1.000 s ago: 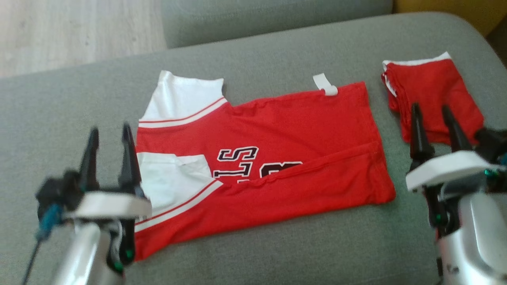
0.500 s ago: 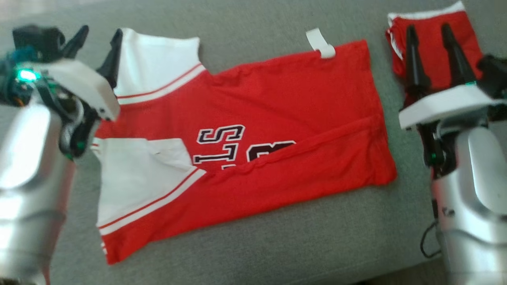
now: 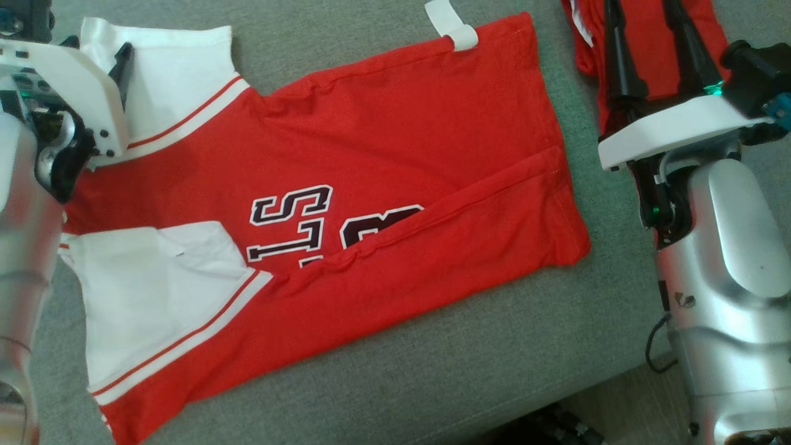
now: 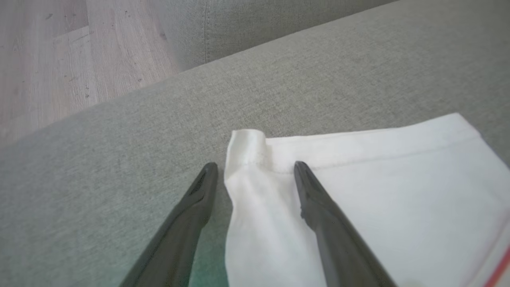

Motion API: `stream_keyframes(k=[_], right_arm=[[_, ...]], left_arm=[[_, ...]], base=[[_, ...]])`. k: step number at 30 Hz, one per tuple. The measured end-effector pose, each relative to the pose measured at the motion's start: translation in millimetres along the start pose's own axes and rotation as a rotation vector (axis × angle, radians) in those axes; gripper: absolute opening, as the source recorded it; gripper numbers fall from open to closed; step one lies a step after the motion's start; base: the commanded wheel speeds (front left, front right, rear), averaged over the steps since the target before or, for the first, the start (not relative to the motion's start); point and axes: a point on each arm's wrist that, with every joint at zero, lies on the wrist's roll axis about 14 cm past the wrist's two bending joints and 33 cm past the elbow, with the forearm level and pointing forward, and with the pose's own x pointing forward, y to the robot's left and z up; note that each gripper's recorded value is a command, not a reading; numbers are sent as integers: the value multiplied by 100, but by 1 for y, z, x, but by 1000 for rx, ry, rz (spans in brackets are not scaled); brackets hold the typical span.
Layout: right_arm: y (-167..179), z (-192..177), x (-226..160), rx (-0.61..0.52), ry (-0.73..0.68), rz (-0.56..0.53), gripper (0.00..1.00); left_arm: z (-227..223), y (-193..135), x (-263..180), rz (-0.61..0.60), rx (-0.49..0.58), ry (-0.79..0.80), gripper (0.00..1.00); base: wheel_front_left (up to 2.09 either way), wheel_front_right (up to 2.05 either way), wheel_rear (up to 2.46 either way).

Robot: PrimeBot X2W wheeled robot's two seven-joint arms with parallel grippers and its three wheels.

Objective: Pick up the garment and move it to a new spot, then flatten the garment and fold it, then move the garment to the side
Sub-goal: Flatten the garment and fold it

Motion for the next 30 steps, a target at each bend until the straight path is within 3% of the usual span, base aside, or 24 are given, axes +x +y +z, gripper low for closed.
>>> stream_keyframes(k=[9, 10, 11, 12, 18, 25, 30], right_arm=[[-6, -4, -1, -15, 10, -9, 100], [-7, -3, 0, -18, 8, -8, 100], [-7, -2, 1, -21, 5, -7, 100], [-7, 1, 2, -23, 0, -6, 100], [-5, 5, 4, -22, -7, 1, 100], [-4, -7, 5, -40, 71, 25, 100], [6, -20, 5, -60, 142, 65, 100]], left_arm=[[-6, 1, 5, -2, 16, 126, 100], [-6, -1, 4, -10, 5, 135, 95], [-7, -3, 3, -18, -1, 139, 22], [-7, -5, 2, -24, -2, 138, 0], [2, -3, -7, -22, -14, 44, 0], [60, -18, -43, -48, -6, -315, 0], [57, -28, -72, -66, -6, -421, 0]], base=[[0, 0, 0], [0, 0, 0], [0, 0, 0], [0, 0, 0], [0, 0, 0], [0, 0, 0], [0, 0, 0]])
